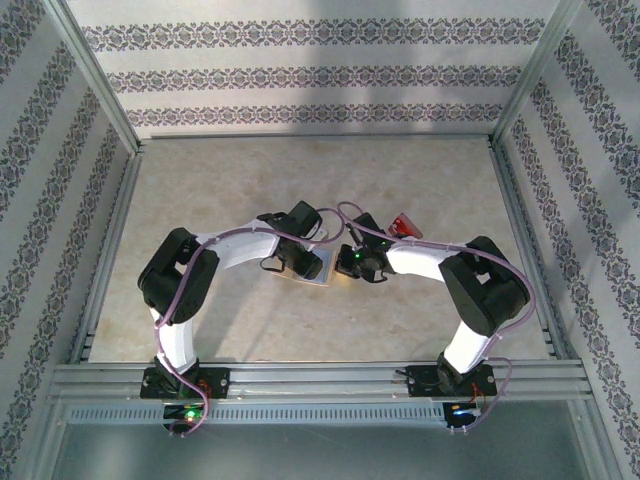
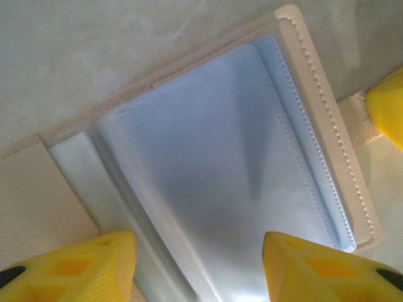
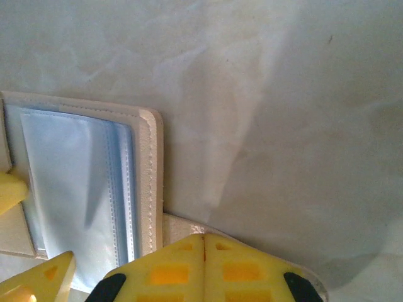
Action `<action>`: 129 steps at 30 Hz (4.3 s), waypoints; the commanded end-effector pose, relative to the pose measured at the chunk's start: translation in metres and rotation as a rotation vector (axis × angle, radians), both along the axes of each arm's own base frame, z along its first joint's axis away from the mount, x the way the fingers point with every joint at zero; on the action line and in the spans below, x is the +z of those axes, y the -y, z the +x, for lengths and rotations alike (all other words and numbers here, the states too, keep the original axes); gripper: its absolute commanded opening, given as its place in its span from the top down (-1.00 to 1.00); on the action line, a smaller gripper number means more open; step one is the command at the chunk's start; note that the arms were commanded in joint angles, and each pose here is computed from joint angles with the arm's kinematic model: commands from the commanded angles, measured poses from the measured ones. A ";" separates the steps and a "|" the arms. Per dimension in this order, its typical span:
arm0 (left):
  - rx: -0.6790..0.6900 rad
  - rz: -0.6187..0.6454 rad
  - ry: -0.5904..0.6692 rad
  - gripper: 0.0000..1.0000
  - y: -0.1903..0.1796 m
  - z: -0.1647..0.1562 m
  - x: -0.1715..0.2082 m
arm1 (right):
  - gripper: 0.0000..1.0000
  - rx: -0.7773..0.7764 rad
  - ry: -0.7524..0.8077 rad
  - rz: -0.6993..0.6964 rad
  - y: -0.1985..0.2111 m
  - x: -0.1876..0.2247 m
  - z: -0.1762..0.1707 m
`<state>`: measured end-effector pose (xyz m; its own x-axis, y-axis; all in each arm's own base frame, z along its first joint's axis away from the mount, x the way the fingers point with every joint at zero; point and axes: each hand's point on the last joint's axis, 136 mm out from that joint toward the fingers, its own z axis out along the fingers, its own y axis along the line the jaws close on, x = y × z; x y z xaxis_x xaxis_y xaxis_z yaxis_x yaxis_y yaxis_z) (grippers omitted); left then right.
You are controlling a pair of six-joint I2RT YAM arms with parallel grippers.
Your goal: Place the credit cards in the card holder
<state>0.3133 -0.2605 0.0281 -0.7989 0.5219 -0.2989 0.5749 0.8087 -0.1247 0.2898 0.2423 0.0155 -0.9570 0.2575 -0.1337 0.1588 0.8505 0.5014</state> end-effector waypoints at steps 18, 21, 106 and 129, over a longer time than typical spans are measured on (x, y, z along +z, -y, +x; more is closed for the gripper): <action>0.010 -0.047 -0.028 0.42 -0.001 -0.011 -0.002 | 1.00 0.010 -0.028 0.002 0.003 0.018 -0.030; 0.007 -0.051 -0.026 0.42 -0.003 -0.012 -0.003 | 1.00 0.024 -0.019 0.039 -0.010 0.029 -0.023; 0.204 -0.229 0.074 0.73 -0.067 0.022 0.060 | 0.99 0.161 -0.009 0.284 -0.123 0.057 0.032; 0.168 -0.108 -0.120 0.88 -0.038 0.016 -0.008 | 0.86 0.094 -0.073 0.068 -0.045 0.001 0.053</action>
<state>0.3391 -0.2260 0.0244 -0.8961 0.3422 -0.2826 0.4201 0.8594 -0.2914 0.3474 0.2974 0.0301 -0.9803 0.1878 -0.0615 0.1165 0.8007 0.5877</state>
